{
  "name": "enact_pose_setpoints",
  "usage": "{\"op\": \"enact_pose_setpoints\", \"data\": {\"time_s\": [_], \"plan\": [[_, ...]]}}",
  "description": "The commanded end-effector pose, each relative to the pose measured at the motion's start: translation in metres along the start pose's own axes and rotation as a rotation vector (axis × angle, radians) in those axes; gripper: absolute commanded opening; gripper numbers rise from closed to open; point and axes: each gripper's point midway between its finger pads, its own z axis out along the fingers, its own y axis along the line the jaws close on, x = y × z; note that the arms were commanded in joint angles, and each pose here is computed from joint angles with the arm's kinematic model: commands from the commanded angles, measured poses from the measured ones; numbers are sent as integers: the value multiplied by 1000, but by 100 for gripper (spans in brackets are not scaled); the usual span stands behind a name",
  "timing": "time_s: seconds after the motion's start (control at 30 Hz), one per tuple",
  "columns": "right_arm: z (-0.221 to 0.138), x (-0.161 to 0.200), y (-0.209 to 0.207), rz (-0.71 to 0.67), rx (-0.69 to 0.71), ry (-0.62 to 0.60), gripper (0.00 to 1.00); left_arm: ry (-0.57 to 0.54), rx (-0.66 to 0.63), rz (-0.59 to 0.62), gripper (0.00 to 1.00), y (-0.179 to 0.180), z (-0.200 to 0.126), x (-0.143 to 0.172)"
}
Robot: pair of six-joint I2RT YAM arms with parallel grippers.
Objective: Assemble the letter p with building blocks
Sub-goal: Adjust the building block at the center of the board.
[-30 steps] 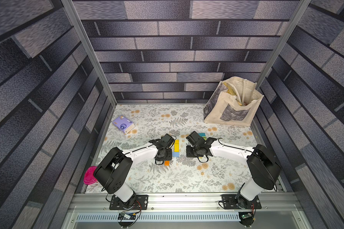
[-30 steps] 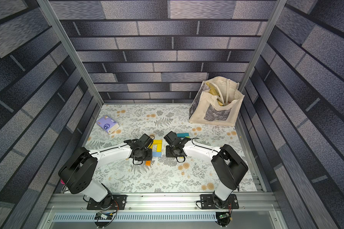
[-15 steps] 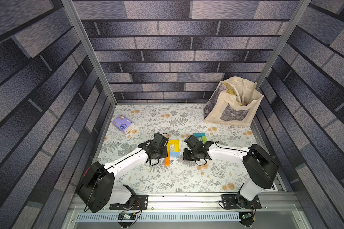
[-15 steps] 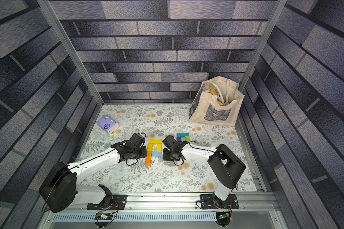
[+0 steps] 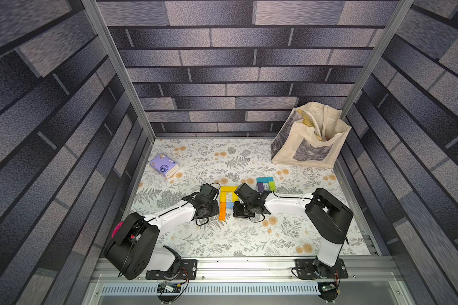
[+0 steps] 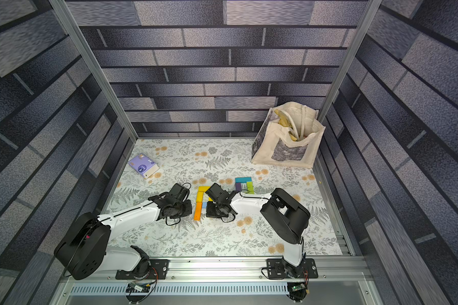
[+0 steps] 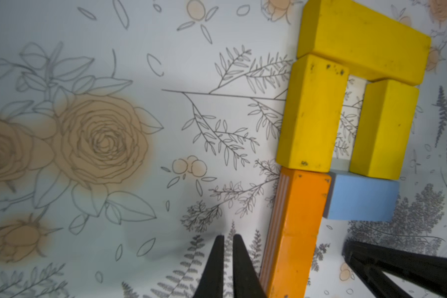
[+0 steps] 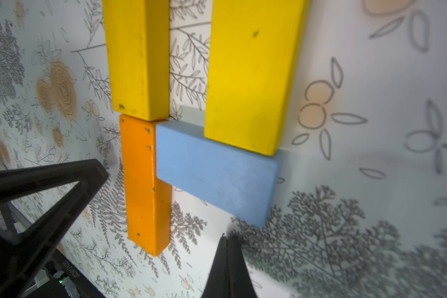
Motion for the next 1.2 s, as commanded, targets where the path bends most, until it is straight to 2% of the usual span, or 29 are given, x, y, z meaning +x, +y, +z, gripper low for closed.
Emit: {"op": "enact_pose_setpoints", "data": {"time_s": [0.0,0.27,1.17], "plan": [[6,-3,15,-1,-35,23,0,22,22,-19,9,0,7,7],[12,-5,21,-2,-36,39,0,47,37,-23,3,0,14,12],[22,-12,27,-1,-27,44,0,51,70,-16,0,-5,13,13]]}}
